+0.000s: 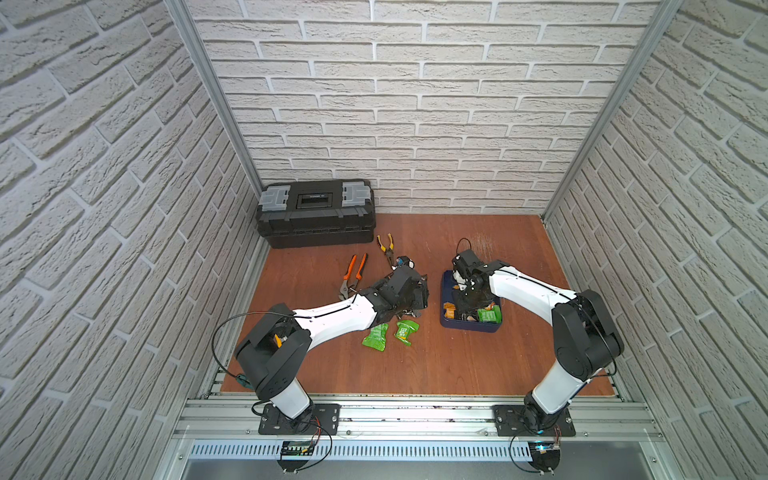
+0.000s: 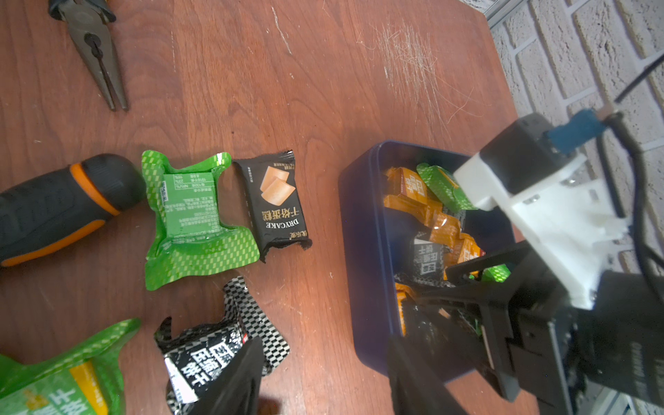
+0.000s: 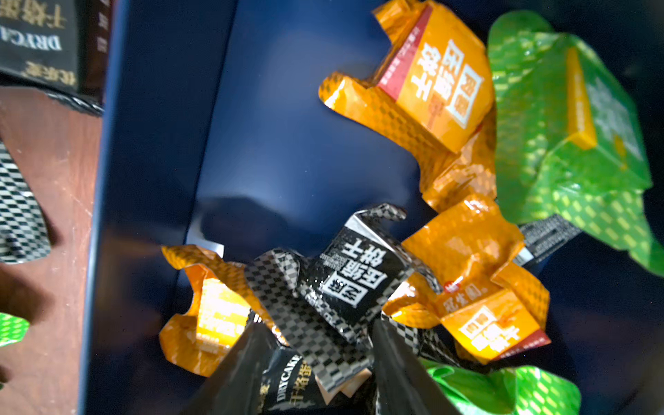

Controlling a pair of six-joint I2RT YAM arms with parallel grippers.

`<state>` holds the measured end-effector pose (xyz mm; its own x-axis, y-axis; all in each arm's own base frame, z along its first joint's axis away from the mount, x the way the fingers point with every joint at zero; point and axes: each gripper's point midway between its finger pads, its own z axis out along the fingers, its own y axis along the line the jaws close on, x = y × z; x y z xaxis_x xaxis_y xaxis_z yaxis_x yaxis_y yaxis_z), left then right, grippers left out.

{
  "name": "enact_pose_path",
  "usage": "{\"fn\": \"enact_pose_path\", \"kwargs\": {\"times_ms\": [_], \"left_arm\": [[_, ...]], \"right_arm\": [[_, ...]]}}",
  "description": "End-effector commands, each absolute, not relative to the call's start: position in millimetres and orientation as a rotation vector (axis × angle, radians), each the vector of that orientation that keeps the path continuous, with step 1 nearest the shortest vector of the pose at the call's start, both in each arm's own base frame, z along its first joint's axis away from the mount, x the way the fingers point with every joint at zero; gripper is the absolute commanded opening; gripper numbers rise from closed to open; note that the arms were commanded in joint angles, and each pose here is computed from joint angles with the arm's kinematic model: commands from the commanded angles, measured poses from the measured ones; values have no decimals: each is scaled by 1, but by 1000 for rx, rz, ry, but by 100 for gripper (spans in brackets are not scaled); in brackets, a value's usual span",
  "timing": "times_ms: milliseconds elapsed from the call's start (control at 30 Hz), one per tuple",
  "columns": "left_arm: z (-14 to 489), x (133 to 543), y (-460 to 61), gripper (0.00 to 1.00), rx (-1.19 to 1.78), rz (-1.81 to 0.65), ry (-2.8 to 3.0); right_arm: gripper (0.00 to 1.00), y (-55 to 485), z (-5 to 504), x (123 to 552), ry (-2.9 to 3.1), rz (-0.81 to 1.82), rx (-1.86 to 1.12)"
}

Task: Take the cookies out of the storage box
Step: Pick up the cookie from the storage box.

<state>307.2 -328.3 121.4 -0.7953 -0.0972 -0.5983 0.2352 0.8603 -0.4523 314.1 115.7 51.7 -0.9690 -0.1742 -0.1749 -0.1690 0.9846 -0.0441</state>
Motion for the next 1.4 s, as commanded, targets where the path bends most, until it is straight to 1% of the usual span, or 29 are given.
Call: {"fn": "enact_pose_path", "kwargs": {"times_ms": [0,100,300,433,600,733,933,1200,1367], "left_arm": [[131,310,-328,60,80,-707,2359],[131,310,-328,60,81,-709,2360],[131,311,-327,60,77,-709,2360],[131,311,-324,60,70,-701,2359],[131,310,-318,60,53,-687,2354],[132,310,-314,60,37,-681,2348],[131,310,-312,60,26,-678,2348],[126,311,-291,60,-76,-643,2338],[126,311,-272,60,-137,-591,2324]], "right_arm": [[55,114,51,312,2965,-74,-289],[53,109,50,313,2960,-119,-285],[42,106,48,317,2963,-158,-283],[34,106,49,320,2955,-162,-286],[19,104,53,320,2942,-177,-291],[12,102,63,319,2921,-185,-293],[7,93,78,317,2888,-230,-288],[6,91,105,313,2818,-199,-244],[5,102,139,312,2704,-144,-261]]}}
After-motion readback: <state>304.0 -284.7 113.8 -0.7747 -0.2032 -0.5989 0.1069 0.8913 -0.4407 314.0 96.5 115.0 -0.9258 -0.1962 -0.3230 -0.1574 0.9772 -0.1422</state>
